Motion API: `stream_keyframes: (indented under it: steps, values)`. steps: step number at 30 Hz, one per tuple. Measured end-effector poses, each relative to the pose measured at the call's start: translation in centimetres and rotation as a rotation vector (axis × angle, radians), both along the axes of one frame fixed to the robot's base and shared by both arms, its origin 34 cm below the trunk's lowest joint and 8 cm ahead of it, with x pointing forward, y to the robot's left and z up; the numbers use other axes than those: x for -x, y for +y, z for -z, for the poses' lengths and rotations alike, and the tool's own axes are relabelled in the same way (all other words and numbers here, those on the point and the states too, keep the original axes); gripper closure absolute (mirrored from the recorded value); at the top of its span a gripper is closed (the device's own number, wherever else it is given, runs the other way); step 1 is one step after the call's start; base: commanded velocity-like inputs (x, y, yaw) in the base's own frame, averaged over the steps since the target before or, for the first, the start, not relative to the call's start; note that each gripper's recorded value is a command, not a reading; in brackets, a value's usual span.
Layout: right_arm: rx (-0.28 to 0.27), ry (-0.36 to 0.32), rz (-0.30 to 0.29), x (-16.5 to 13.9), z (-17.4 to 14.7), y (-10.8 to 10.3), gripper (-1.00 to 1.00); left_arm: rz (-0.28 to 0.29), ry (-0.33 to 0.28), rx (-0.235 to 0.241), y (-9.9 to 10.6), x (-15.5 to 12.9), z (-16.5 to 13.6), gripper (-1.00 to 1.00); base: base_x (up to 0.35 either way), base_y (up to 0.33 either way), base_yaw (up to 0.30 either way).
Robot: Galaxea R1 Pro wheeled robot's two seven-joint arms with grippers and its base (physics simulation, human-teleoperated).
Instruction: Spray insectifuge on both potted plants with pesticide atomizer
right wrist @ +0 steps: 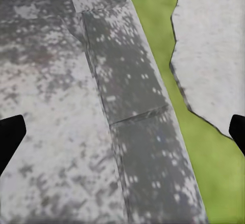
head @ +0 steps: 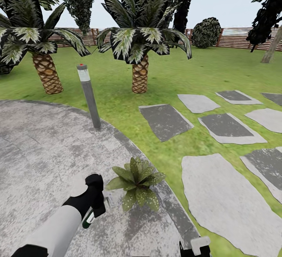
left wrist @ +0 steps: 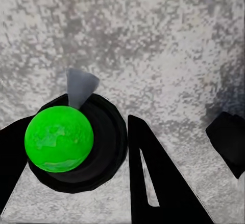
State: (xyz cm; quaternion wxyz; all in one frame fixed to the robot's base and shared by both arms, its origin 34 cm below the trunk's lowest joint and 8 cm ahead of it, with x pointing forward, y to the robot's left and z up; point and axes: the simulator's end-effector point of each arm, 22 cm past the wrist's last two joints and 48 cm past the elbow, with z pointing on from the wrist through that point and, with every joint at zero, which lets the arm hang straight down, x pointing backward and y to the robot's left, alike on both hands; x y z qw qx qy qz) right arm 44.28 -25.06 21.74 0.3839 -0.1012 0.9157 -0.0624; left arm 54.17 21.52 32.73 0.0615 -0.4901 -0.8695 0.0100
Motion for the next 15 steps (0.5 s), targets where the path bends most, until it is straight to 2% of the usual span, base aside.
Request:
stream_keyframes:
  steps: [4,6,8,10,15]
  values:
    - [0.0,0.0,-0.001,0.0,0.0,0.0,-1.0,-0.026,-0.034,0.009,0.0,0.2,1.0,1.0,0.0,0.0,0.0]
    - [0.0,0.0,-0.001,0.0,0.0,0.0,-1.0,-0.072,-0.064,0.028,0.1,0.3,1.8,1.0,0.0,0.0,0.0]
    - [0.0,0.0,0.0,0.0,0.0,0.0,-1.0,-0.146,-0.1,0.065,-0.1,-0.3,2.0,1.0,0.0,0.0,0.0]
    - [0.0,0.0,-0.001,0.0,0.0,0.0,-1.0,-0.181,-0.148,0.06,0.3,-1.3,2.1,1.0,0.0,0.0,0.0]
    - [0.002,0.0,0.0,0.0,0.0,-0.1,-1.0,-0.181,-0.158,0.065,-0.4,-1.4,2.2,1.0,0.0,0.0,0.0]
